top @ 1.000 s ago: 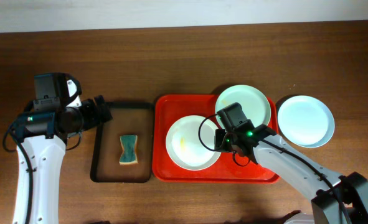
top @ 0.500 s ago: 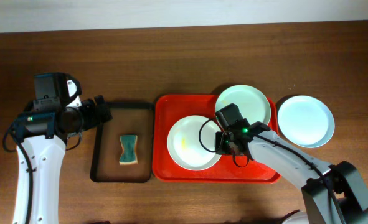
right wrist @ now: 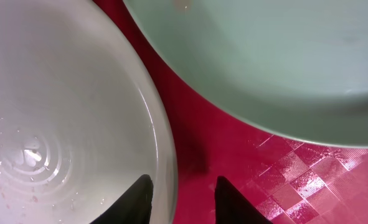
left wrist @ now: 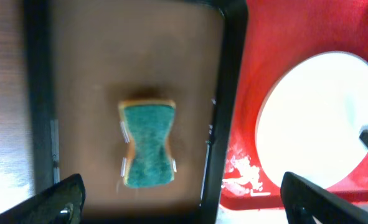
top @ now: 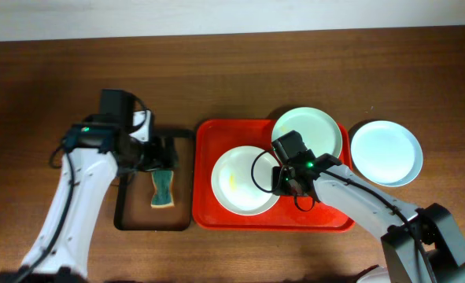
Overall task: Clean dirty plates on tray and stack at the side
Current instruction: 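Grasp the sponge from the black dish with the left gripper and lift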
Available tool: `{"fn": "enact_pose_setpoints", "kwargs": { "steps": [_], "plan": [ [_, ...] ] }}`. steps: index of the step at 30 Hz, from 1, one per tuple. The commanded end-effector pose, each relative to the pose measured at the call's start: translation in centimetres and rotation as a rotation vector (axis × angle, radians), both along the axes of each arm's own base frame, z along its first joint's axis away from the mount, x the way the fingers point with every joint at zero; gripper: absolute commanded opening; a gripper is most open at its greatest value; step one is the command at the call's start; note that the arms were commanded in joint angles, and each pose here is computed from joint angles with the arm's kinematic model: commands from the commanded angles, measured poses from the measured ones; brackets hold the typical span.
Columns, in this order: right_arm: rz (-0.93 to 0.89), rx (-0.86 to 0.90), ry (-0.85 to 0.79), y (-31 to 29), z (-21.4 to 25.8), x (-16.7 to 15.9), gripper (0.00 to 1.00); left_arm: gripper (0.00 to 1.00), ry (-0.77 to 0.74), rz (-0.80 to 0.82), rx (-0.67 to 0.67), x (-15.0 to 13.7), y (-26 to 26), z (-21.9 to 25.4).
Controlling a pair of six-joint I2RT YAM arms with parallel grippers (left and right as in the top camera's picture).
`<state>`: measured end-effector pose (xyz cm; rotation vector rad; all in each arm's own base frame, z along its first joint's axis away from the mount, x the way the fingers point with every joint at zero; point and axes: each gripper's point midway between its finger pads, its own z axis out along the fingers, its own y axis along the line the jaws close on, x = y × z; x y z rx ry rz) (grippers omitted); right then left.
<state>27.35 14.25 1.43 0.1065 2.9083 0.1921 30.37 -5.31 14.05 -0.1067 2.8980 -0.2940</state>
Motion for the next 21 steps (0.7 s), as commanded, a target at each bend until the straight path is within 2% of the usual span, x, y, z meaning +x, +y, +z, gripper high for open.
{"fn": "enact_pose_setpoints", "kwargs": {
  "steps": [1, 3, 4, 10, 13, 21],
  "plan": [
    [-0.004, -0.002, -0.017, 0.2, 0.4, 0.5, 0.34, 1.0, 0.047, -0.052, -0.028, 0.4, -1.8, -2.2],
    [-0.003, -0.002, -0.017, 0.2, 0.4, 0.5, 0.34, 0.68, 0.026, -0.046, 0.002, 1.1, -1.4, -2.5],
    [-0.003, -0.003, -0.017, 0.2, 0.4, 0.5, 0.34, 0.58, 0.031, -0.04, 0.038, 1.0, -0.8, -2.9],
    [-0.004, -0.003, -0.017, 0.2, 0.4, 0.5, 0.34, 0.47, 0.182, 0.014, 0.113, -1.5, 0.5, -7.8],
    [-0.003, -0.003, -0.017, 0.2, 0.4, 0.5, 0.34, 0.37, 0.276, 0.009, 0.125, -2.2, 0.6, -10.4],
    [-0.003, -0.003, -0.017, 0.2, 0.4, 0.5, 0.34, 0.32, 0.321, 0.006, 0.143, -3.2, 0.9, -12.8]
  ]
}}
